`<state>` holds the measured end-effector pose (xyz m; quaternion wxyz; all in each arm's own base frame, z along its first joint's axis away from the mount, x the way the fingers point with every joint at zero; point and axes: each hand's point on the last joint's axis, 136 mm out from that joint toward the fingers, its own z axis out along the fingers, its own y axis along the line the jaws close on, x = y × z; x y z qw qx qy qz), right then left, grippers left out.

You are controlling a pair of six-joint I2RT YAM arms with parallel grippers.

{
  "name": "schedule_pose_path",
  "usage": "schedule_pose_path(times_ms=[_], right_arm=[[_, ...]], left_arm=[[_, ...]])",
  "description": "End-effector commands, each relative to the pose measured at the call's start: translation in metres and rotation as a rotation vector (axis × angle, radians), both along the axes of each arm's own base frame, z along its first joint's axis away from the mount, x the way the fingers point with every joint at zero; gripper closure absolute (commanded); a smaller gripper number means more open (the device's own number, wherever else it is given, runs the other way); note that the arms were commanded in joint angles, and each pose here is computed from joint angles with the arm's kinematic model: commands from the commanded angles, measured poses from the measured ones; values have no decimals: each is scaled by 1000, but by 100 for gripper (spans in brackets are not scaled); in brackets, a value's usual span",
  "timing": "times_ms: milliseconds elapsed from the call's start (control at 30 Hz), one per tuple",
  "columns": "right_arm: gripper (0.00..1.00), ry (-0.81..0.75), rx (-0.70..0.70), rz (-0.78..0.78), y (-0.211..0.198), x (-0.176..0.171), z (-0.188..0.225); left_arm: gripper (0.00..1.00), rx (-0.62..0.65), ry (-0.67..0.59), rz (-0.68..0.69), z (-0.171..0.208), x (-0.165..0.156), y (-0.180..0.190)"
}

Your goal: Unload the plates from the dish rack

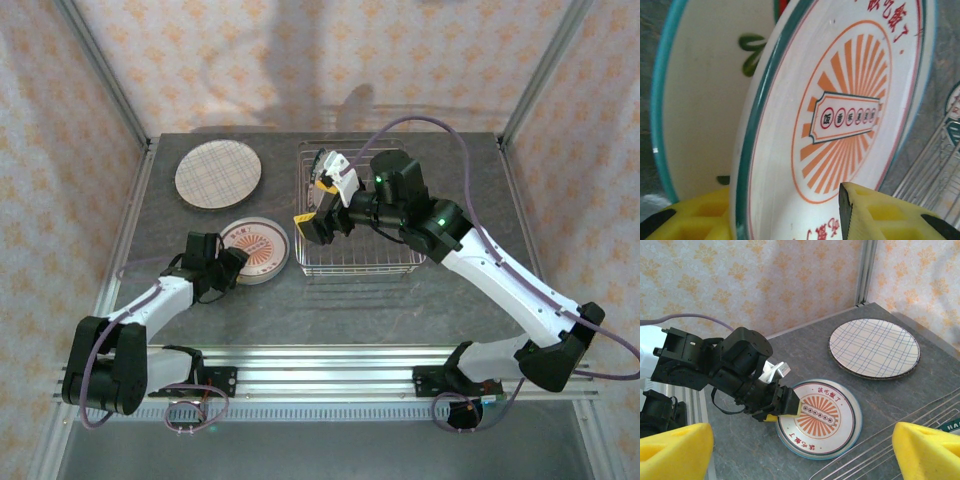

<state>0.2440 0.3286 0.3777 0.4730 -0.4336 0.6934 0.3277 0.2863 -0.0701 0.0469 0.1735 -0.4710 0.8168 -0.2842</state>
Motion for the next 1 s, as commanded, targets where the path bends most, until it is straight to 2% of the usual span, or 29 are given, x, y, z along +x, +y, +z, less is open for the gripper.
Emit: schedule_pose_path(times_ms=[0, 333, 667, 867, 967], right_arm=[[8, -28, 43, -6, 2, 1, 17], [8, -26, 43, -36, 1, 6, 17], [8, -17, 40, -62, 1, 11, 14], [8, -11, 40, -262, -14, 41, 13], [8, 1, 50, -422, -27, 64, 12]], left_arm=[[55, 60, 63, 13, -7, -7, 11], [53, 144, 150, 12, -5, -17, 23], [53, 176, 170, 2, 2, -14, 27], [50, 233, 189, -9, 19, -18, 35], [39, 250, 190, -4, 30, -20, 38]])
